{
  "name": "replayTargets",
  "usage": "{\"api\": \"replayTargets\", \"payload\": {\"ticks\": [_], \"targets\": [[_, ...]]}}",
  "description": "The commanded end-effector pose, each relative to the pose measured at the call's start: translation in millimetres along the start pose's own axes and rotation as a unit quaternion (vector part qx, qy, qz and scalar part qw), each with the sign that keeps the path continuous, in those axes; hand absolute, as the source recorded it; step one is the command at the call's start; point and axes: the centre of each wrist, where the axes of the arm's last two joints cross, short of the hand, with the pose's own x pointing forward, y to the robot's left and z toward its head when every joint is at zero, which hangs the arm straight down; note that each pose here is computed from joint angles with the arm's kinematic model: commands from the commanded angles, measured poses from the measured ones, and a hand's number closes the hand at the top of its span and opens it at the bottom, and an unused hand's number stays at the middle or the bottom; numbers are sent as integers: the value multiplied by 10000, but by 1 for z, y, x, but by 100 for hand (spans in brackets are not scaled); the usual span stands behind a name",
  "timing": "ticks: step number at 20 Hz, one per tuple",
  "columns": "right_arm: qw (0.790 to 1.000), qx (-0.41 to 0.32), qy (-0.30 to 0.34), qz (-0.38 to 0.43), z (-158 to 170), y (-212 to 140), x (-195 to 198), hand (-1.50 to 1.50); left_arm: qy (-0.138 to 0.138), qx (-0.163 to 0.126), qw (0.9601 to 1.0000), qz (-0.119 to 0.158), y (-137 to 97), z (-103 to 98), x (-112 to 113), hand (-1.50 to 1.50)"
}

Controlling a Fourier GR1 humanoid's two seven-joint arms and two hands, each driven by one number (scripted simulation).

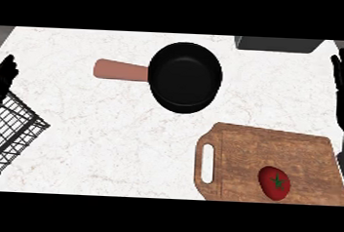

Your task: Pick the tomato from the cutting board and place it in the pot

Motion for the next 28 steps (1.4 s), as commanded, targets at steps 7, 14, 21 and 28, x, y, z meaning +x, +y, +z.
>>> {"api": "replayTargets", "payload": {"ticks": [7, 14, 21, 28], "targets": [[9066, 3462, -1977, 1381, -36, 26, 73, 150, 136, 753, 9930, 899, -50, 3, -14, 0], [8962, 4136, -1534, -463, -10, 27, 1, -150, 539, 568, 9800, 1829, -91, 4, -5, 0], [8361, 5211, -1715, -30, -26, -9, 24, -150, 793, 385, 9774, 1923, -93, 0, -7, 0], [7334, 6465, -1298, 1651, -28, -7, 65, -150, 1005, 304, 9766, 1876, -85, -10, -7, 0]]}}
